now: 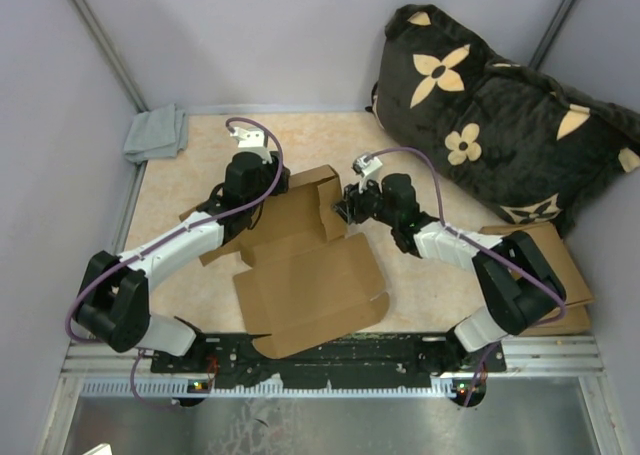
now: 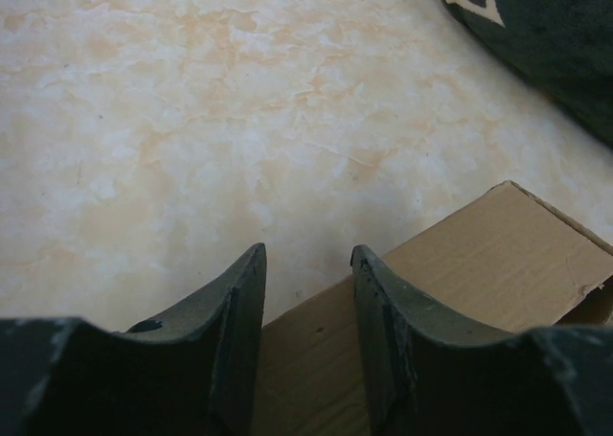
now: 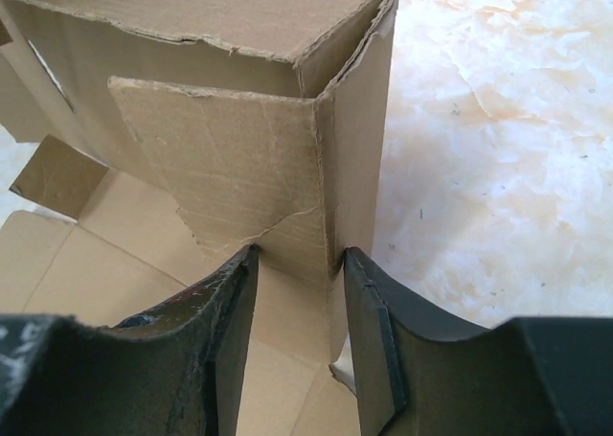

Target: Fold the paper box

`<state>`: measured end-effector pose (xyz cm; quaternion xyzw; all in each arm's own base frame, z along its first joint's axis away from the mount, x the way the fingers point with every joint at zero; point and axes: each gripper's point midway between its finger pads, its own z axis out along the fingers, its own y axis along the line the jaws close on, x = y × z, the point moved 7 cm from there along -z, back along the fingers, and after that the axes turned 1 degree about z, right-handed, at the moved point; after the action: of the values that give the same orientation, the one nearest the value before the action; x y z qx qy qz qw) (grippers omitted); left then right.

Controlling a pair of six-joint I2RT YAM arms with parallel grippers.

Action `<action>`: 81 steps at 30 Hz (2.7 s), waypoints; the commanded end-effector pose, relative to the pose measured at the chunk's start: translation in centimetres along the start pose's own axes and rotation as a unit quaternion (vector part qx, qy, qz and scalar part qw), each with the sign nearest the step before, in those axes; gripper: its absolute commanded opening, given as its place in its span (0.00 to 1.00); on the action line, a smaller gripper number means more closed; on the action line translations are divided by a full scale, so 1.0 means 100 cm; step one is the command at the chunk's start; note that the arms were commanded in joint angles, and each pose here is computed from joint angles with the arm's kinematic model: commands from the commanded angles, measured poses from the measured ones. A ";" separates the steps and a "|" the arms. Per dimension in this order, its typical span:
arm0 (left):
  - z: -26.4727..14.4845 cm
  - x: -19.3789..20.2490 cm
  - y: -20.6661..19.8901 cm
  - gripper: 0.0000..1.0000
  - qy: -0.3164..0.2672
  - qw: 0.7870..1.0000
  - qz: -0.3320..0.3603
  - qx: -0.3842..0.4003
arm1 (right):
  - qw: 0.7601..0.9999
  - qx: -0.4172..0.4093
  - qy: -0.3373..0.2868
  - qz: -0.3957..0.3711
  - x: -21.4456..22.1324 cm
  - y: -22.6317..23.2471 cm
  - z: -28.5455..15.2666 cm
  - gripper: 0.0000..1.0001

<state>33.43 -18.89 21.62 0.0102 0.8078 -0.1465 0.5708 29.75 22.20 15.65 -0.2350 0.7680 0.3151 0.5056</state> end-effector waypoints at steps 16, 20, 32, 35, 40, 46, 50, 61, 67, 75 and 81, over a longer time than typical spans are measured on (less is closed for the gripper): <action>-0.001 0.000 -0.006 0.43 0.006 0.999 -0.001 0.036 | 0.998 -0.059 -0.028 -0.028 -0.015 0.013 0.023 0.59; 0.000 0.001 -0.006 0.43 0.008 0.999 0.000 0.039 | 0.998 -0.046 -0.018 -0.024 -0.016 0.010 0.029 0.33; 0.001 0.005 -0.006 0.43 0.013 0.999 0.004 0.039 | 0.999 0.025 -0.010 -0.020 -0.010 0.006 0.034 0.13; 0.002 0.005 -0.007 0.42 0.015 0.999 0.004 0.041 | 1.000 0.011 -0.013 -0.024 -0.011 0.011 0.032 0.22; 0.003 0.006 -0.010 0.42 0.020 0.998 0.003 0.053 | 0.999 -0.014 -0.009 -0.034 -0.012 0.016 0.035 0.37; 0.003 0.008 -0.012 0.42 0.024 0.998 0.003 0.065 | 0.997 -0.049 0.032 -0.051 -0.008 0.018 0.048 0.55; 0.002 0.007 -0.014 0.42 0.025 0.997 0.006 0.077 | 0.995 -0.060 0.054 -0.062 -0.005 0.018 0.051 0.57; 0.000 0.009 -0.015 0.41 0.028 0.996 0.003 0.081 | 0.994 -0.048 0.062 -0.071 -0.012 0.022 0.028 0.68; -0.002 0.013 -0.015 0.41 0.035 0.995 0.004 0.089 | 0.995 -0.037 0.069 -0.068 -0.005 0.019 0.024 0.72; -0.013 0.024 -0.013 0.38 0.049 0.994 -0.003 0.100 | 0.996 -0.018 0.068 -0.053 0.007 0.014 0.020 0.71; -0.020 0.030 -0.014 0.37 0.062 0.991 -0.013 0.116 | 0.997 -0.011 0.053 -0.047 0.009 0.015 0.004 0.72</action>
<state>31.76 -20.22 21.65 0.0647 0.7955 -0.2342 0.5551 28.42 23.65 12.08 -0.3050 0.8080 0.2805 0.4189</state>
